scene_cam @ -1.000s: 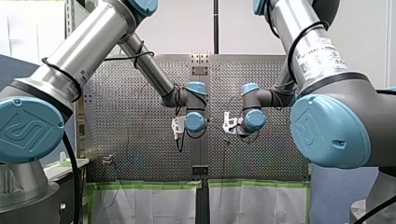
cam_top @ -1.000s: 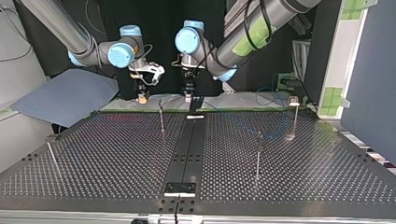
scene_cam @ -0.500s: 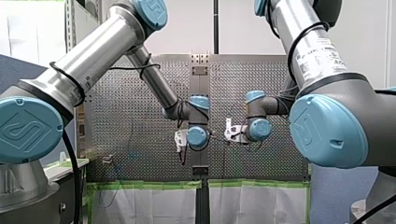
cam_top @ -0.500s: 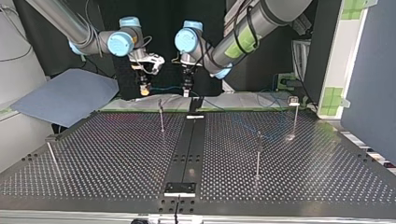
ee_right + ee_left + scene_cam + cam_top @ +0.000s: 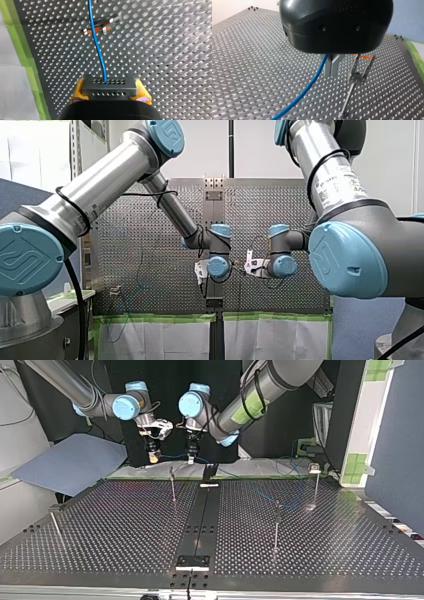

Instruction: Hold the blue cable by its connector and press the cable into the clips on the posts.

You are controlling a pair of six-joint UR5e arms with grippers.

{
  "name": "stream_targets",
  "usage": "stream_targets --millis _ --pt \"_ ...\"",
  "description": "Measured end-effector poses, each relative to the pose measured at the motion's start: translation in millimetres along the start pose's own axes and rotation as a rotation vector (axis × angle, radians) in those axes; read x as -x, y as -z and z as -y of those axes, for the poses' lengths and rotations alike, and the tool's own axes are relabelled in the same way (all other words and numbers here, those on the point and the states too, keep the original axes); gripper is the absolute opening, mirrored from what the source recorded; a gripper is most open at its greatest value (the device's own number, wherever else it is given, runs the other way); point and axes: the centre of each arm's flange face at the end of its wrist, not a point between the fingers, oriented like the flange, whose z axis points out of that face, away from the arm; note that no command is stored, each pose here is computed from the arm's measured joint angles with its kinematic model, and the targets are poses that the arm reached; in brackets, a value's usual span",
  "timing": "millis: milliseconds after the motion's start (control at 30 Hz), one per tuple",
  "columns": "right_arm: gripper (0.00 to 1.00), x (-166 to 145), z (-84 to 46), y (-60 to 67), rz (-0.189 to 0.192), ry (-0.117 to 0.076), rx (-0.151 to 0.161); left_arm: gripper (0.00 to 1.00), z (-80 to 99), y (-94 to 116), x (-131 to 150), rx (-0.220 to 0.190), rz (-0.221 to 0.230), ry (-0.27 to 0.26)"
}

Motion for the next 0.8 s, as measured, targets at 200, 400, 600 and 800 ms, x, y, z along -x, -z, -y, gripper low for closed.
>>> stream_targets --millis 200,400,600,800 --pt "0.00 4.7 -6.8 -1.8 0.004 -0.007 0.008 0.00 4.3 -5.0 -17.3 -0.010 -0.007 0.022" --pt "0.00 3.2 -26.4 -5.1 0.000 -0.022 0.035 0.00 0.6 -5.8 -37.1 -0.015 -0.023 0.030" --pt "0.00 12.6 -39.4 -8.9 0.002 -0.034 0.037 0.00 -2.0 -7.6 -41.1 -0.010 -0.022 0.034" --pt "0.00 20.3 -48.2 -12.4 0.003 -0.038 0.041 0.00 -5.0 -9.0 -54.7 -0.010 -0.026 0.031"
